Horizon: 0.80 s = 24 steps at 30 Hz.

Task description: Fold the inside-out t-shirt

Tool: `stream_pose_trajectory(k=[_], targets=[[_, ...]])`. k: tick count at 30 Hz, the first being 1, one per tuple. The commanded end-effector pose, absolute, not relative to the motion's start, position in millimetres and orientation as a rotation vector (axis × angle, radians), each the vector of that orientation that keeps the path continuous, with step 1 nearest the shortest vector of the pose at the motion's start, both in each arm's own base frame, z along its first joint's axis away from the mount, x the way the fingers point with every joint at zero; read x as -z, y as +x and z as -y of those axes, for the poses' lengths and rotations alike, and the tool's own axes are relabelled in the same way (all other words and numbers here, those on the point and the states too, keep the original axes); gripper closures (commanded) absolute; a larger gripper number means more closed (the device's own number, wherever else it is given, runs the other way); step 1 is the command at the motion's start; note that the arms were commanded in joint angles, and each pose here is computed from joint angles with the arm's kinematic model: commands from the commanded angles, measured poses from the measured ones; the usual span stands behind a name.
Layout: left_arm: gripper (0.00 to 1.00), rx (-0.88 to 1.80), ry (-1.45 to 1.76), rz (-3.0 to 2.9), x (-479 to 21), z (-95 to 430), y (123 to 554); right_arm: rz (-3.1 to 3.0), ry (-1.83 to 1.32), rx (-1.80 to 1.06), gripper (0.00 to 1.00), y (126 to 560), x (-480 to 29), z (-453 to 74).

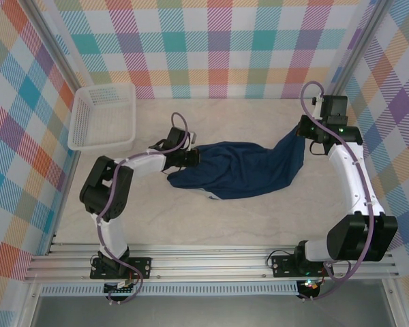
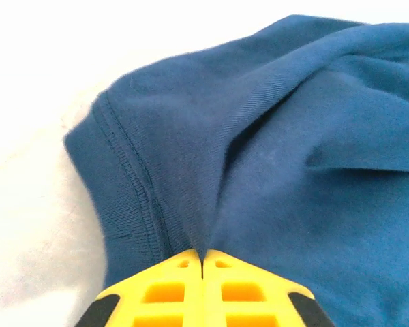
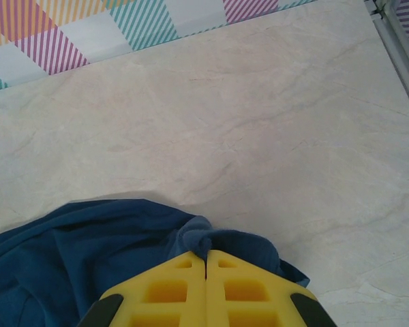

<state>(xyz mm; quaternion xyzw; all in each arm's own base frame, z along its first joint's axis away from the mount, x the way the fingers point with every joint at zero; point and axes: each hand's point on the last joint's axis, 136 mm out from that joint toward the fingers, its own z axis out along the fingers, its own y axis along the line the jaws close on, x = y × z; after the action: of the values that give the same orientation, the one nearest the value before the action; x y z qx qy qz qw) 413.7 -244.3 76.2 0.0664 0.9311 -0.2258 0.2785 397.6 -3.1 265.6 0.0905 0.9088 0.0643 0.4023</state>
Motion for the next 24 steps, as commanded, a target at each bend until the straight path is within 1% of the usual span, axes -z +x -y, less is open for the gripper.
stream_pose_trajectory(k=[1,6,9,13,17,19,21,22,23,24], targets=[[1.0,0.626,0.15,-2.314,-161.5,226.2,411.8,-2.243,0.223,-0.05,1.0,397.2,-292.7,20.1],[1.0,0.652,0.079,-2.162,-235.3,188.3,369.1,-2.143,0.274,0.053,1.0,382.6,-334.4,48.4],[1.0,0.656,0.046,-2.116,-260.9,167.9,343.1,-2.117,0.276,0.084,1.0,378.6,-349.4,52.4],[1.0,0.68,0.076,-2.112,-285.0,157.5,307.8,-2.101,0.277,0.122,1.0,374.2,-360.5,57.3],[1.0,0.817,0.166,-2.079,-315.4,164.6,267.6,-2.075,0.273,0.154,1.0,368.8,-375.3,60.3],[1.0,0.88,0.187,-2.083,-317.7,169.4,256.3,-2.085,0.267,0.134,1.0,374.9,-370.2,57.8],[1.0,0.926,0.17,-2.11,-307.3,174.2,255.6,-2.148,0.266,0.113,1.0,390.0,-345.0,56.4],[1.0,0.949,0.163,-2.116,-302.3,177.5,257.4,-2.196,0.263,0.099,0.94,397.9,-329.0,53.9],[1.0,0.974,0.149,-2.128,-294.6,181.0,260.8,-2.255,0.256,0.092,0.83,405.0,-311.3,50.3],[1.0,0.993,0.137,-2.138,-288.6,184.0,263.4,-2.301,0.224,0.116,0.69,409.4,-297.2,43.1]])
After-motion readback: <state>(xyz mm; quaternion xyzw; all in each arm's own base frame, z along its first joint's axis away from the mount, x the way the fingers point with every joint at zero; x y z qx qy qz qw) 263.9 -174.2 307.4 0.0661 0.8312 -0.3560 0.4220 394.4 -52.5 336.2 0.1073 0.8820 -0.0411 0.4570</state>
